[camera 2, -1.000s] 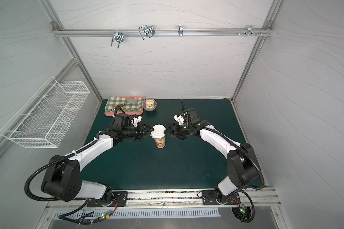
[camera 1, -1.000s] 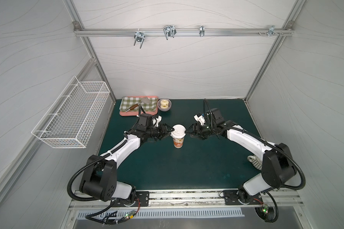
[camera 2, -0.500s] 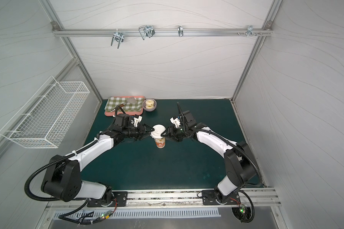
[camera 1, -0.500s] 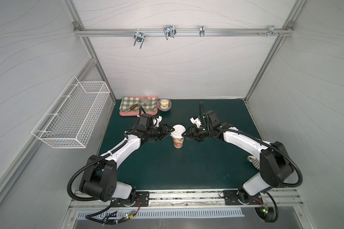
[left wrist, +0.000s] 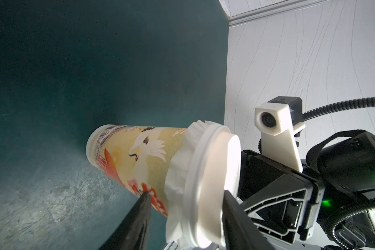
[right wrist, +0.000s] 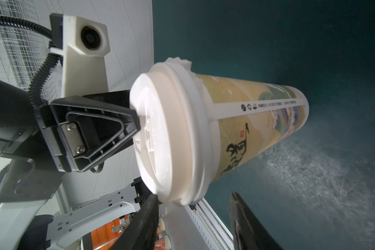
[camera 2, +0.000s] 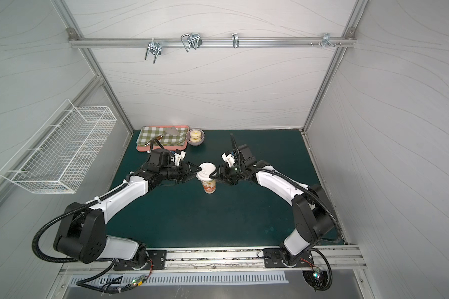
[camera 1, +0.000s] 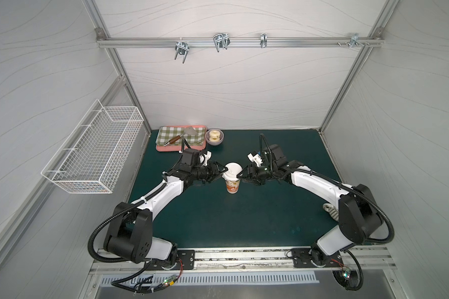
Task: Put the leak-proof paper on the milk tea cups
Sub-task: Secure the cup lid on the cup.
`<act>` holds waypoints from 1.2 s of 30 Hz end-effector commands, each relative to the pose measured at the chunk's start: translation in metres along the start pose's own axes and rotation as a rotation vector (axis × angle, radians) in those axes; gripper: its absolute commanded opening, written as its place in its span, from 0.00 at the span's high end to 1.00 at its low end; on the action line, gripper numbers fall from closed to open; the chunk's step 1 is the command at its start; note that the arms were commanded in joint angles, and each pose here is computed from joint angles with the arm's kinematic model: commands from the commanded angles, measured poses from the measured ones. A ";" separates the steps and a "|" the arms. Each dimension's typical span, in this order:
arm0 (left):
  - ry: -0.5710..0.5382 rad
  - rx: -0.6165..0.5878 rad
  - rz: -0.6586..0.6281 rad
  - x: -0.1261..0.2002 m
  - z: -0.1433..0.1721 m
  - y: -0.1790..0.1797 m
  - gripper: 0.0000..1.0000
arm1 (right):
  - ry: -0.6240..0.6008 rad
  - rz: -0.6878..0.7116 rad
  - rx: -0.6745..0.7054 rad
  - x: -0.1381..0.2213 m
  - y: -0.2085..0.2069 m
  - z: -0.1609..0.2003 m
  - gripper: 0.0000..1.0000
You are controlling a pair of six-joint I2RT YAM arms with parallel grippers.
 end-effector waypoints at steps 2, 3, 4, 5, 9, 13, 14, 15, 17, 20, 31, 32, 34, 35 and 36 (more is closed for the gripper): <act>0.002 0.052 -0.070 -0.005 0.003 0.020 0.47 | -0.006 0.004 0.021 0.002 0.008 0.004 0.42; 0.001 0.051 -0.070 -0.005 0.003 0.019 0.47 | -0.004 -0.001 0.025 0.002 0.010 0.006 0.42; 0.001 0.051 -0.069 -0.005 0.003 0.019 0.47 | -0.002 -0.005 0.024 0.001 0.011 0.007 0.42; 0.001 0.054 -0.070 -0.005 0.003 0.020 0.47 | 0.004 -0.006 0.021 -0.001 0.011 0.009 0.42; 0.000 0.053 -0.071 -0.005 0.003 0.020 0.47 | 0.009 -0.018 0.008 -0.007 0.010 0.012 0.42; -0.001 0.052 -0.069 -0.004 0.004 0.020 0.47 | 0.012 -0.006 0.008 -0.011 0.010 0.013 0.42; -0.001 0.054 -0.070 -0.004 0.004 0.020 0.47 | 0.010 -0.001 0.003 -0.012 0.009 0.012 0.42; 0.000 0.053 -0.069 -0.004 0.004 0.020 0.47 | 0.009 0.004 -0.001 -0.013 0.008 0.012 0.42; 0.001 0.055 -0.069 -0.004 0.005 0.021 0.48 | -0.007 0.001 -0.010 -0.014 0.007 0.009 0.43; 0.000 0.054 -0.068 -0.004 0.005 0.021 0.48 | -0.023 -0.007 -0.021 -0.014 0.008 0.006 0.43; 0.003 0.056 -0.068 -0.005 0.007 0.022 0.48 | -0.046 0.078 -0.104 -0.016 -0.016 0.018 0.45; 0.003 0.055 -0.068 -0.005 0.007 0.022 0.48 | -0.046 0.086 -0.114 -0.016 -0.019 0.021 0.45; 0.005 0.056 -0.070 -0.006 0.007 0.022 0.48 | -0.049 0.095 -0.127 -0.017 -0.023 0.023 0.45; 0.004 0.056 -0.070 -0.006 0.007 0.023 0.48 | -0.051 0.108 -0.134 -0.017 -0.026 0.024 0.46; 0.005 0.057 -0.072 -0.006 0.007 0.023 0.48 | -0.052 0.119 -0.140 -0.017 -0.028 0.025 0.46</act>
Point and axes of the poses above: each gripper's point midway between its finger pads, its own x axis back along the fingers, its own y axis along the line the jaws close on, z = x × y, the point moved 4 cm from there along x, back along the fingers, and after that the axes turned 13 degrees about x, right-handed, at the moved point
